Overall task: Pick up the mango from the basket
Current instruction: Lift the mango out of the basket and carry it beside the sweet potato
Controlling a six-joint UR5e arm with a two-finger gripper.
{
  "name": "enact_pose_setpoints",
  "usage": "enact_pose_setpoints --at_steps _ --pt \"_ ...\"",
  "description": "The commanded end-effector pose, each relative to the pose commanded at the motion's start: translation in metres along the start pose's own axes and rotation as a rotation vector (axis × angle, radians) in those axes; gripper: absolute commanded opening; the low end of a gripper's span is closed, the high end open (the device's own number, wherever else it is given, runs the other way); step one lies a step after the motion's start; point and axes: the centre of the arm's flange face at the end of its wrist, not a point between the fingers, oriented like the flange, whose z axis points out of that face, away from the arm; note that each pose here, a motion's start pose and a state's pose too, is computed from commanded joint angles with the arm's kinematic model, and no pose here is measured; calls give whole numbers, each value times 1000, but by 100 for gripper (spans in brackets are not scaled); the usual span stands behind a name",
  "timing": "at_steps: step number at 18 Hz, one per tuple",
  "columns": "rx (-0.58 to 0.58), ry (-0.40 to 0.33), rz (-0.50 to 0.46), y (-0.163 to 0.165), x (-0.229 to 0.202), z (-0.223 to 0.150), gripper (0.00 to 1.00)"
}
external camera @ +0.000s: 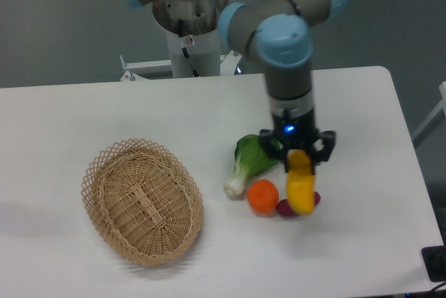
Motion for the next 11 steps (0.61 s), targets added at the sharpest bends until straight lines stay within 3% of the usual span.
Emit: enact_pose_setpoints --at_steps 11 --pt "-11 2 19 16 -13 3 48"
